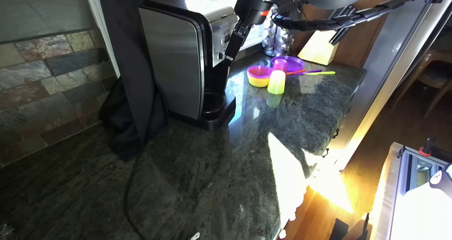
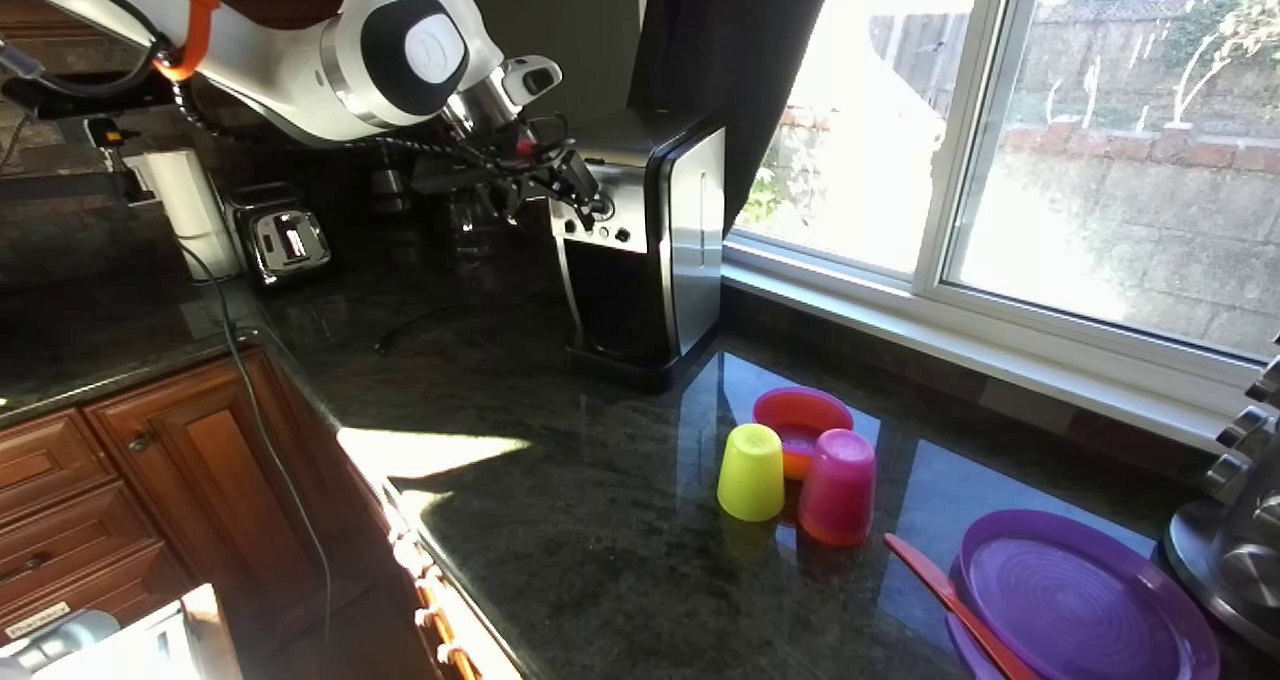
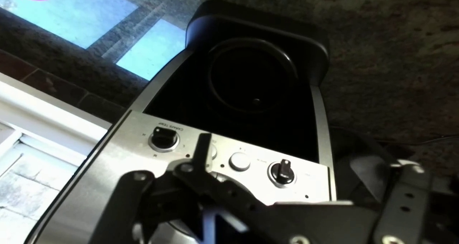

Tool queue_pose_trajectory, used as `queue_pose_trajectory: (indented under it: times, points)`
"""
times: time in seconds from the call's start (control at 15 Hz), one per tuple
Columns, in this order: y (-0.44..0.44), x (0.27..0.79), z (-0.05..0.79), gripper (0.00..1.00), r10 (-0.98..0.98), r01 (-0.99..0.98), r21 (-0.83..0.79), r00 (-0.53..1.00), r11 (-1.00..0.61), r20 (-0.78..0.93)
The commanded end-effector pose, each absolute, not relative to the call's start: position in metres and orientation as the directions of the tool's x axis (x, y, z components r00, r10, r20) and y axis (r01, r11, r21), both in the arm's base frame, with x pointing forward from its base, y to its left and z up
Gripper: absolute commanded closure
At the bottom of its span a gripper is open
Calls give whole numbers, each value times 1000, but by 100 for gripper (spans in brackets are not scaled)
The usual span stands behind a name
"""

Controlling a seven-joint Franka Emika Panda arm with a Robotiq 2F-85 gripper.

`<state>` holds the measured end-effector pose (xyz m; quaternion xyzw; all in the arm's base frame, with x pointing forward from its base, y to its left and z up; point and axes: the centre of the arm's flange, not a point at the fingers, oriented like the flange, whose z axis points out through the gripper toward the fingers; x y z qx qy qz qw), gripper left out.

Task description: Turn the left knob on the coffeemaker to the left.

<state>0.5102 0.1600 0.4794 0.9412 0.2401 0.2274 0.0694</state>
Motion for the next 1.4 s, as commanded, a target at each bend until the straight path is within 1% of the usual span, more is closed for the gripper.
queue_pose_trajectory:
  times: [0.0,0.07,0.13,0.2,0.27,0.33,0.4,0.53,0.6,0.73,0.8,0.87,0.93,1.0,1.07,1.13,1.2,1.27,1.33]
  points:
    - [163,509,469,10,478,415,237,780,-878,404]
    - [164,510,468,19,477,416,235,782,-879,401]
    - [164,510,467,17,477,416,234,783,-879,400]
    - [164,510,466,23,476,415,232,784,-880,400]
    - [164,510,466,35,475,415,232,784,-880,400]
    - [164,511,466,40,473,414,230,784,-881,403]
    - [164,511,466,40,472,412,230,782,-882,407]
    - [164,511,468,51,471,411,231,774,-882,423]
    - [165,511,469,55,470,410,231,769,-883,433]
    - [166,512,471,58,468,408,229,760,-884,451]
    - [167,512,472,62,465,406,227,757,-885,459]
    - [167,513,471,63,462,405,224,758,-887,460]
    - [167,513,471,70,460,404,221,760,-888,460]
    - [167,513,470,69,459,403,220,760,-888,460]
    - [168,513,470,73,458,403,218,762,-889,458]
    - [168,514,470,81,457,403,217,761,-889,461]
    - [168,514,469,82,456,402,216,760,-890,463]
    - [168,514,469,88,455,402,215,761,-890,462]
    - [168,514,469,96,454,401,214,762,-891,461]
